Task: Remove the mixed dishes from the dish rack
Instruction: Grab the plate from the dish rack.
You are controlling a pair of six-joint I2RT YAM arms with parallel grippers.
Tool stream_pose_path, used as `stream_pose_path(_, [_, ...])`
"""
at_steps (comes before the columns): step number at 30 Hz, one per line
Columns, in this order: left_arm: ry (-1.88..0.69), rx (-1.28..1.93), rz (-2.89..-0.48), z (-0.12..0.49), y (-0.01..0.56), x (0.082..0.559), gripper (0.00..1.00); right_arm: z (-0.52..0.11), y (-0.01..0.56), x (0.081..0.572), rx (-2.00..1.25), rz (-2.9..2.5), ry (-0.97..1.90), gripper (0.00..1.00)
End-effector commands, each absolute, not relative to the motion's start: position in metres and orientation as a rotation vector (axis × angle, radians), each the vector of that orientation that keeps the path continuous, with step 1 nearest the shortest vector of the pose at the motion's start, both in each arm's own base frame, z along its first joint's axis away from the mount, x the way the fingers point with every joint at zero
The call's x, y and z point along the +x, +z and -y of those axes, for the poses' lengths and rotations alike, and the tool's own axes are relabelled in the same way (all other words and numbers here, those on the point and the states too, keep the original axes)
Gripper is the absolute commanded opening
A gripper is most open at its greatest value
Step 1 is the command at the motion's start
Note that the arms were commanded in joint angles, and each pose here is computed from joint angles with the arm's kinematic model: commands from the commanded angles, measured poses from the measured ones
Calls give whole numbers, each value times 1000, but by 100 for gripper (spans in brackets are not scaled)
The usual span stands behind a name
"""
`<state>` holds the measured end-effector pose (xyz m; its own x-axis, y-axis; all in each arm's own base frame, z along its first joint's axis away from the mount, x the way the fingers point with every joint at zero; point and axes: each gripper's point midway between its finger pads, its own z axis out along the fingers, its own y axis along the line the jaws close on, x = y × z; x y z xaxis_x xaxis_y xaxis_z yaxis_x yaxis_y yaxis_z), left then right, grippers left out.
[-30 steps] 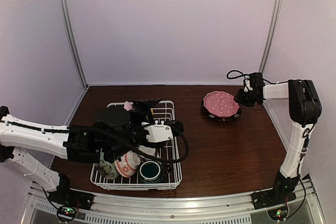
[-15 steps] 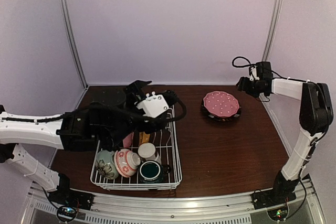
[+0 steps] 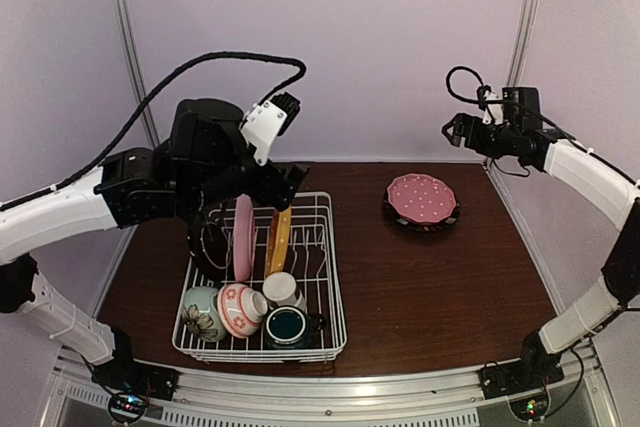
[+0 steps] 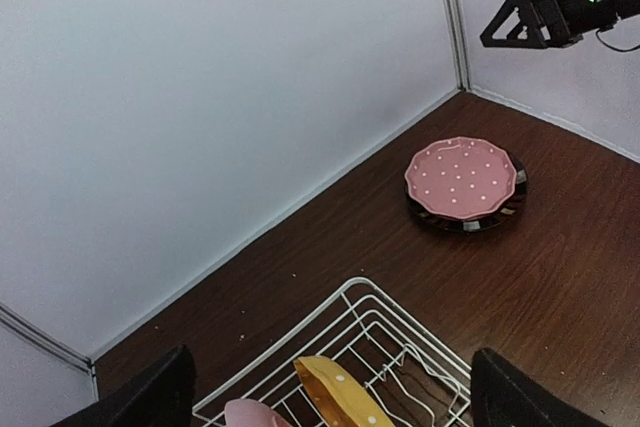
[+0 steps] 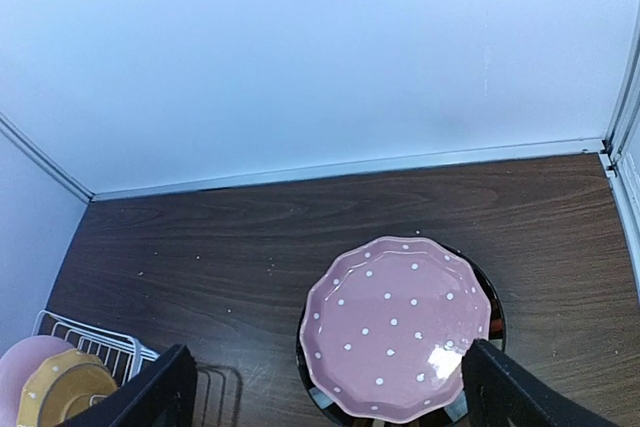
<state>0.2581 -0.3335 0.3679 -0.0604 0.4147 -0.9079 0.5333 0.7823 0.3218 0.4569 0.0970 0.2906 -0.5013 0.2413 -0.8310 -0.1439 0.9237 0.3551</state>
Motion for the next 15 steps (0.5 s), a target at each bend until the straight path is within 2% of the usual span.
stream_pose_path(1, [-311,649,-1869,334,342,266,97,-109,308,430,16,-2037,454,94])
stream_pose_path(3, [-368,593,-1919,329,334,273,97,-120,319,418,-34,-2018,463,99])
stream_pose_path(10, [-594,434,-2035,320,307,288,97,-133,351,387,-150,-1968,342,100])
stream_pose_path(15, [-605,347,-2084,316,291,293,97,-92,370,376,-62,-1962,63,100])
